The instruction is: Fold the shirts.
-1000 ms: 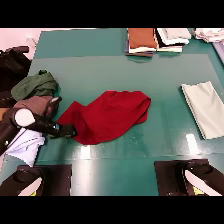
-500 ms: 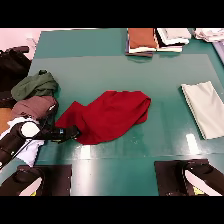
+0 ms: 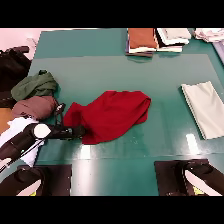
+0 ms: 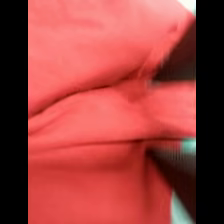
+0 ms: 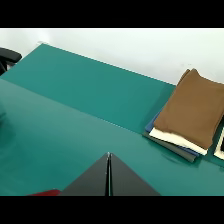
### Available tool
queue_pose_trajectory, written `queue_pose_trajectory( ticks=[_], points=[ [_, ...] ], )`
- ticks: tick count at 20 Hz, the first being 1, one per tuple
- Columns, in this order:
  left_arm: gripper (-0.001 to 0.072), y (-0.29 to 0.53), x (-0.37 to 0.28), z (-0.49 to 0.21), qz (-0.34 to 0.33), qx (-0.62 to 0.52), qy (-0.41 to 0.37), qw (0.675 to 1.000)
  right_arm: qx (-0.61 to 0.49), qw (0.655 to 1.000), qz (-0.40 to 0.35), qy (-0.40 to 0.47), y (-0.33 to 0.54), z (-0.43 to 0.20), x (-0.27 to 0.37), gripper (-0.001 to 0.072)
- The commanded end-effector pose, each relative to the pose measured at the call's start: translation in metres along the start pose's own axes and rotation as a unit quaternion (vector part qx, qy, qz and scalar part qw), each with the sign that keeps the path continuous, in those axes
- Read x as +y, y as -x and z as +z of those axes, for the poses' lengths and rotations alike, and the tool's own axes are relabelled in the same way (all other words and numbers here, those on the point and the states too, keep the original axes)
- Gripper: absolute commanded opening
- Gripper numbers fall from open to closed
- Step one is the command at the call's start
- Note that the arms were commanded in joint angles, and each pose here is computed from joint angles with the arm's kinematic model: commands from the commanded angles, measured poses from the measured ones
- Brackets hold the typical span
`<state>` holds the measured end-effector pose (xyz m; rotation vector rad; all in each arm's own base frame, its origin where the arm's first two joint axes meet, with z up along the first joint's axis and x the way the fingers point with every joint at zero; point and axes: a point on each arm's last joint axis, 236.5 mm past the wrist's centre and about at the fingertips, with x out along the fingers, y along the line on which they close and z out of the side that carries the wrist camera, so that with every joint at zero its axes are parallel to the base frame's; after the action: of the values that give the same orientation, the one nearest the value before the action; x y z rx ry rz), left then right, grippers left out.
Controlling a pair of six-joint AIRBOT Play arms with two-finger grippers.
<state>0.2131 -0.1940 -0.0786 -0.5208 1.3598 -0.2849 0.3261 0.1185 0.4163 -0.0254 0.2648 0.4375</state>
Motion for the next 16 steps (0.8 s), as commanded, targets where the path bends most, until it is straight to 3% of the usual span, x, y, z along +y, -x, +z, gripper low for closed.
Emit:
queue_pose_trajectory(
  ticks=[1, 6, 13, 14, 15, 16],
  points=[
    [0.0053, -0.003, -0.016, 0.014, -0.006, -0.019, -0.021, 1.000, 0.001, 1.000, -0.004, 0.002, 0.000, -0.001, -0.002, 0.0020],
    [0.0026, 0.057, -0.021, 0.093, 0.050, -0.094, -0.097, 0.990, 0.082, 0.996, -0.028, 0.011, -0.006, -0.041, -0.017, 0.0021],
    [0.0026, 0.163, -0.017, 0.194, 0.096, -0.230, -0.131, 0.959, 0.344, 0.931, -0.041, -0.113, -0.050, -0.262, -0.057, 0.0022],
    [0.0026, 0.165, -0.018, 0.195, 0.096, -0.233, -0.131, 0.959, 0.362, 0.920, -0.035, -0.147, -0.057, -0.295, -0.056, 0.0099],
    [0.0026, 0.164, -0.017, 0.195, 0.096, -0.231, -0.131, 0.959, 0.381, 0.906, -0.027, -0.184, -0.065, -0.328, -0.054, 0.0366],
    [0.0025, 0.163, -0.017, 0.194, 0.096, -0.230, -0.130, 0.960, 0.396, 0.892, -0.019, -0.219, -0.073, -0.355, -0.049, 0.0551]
  ],
)
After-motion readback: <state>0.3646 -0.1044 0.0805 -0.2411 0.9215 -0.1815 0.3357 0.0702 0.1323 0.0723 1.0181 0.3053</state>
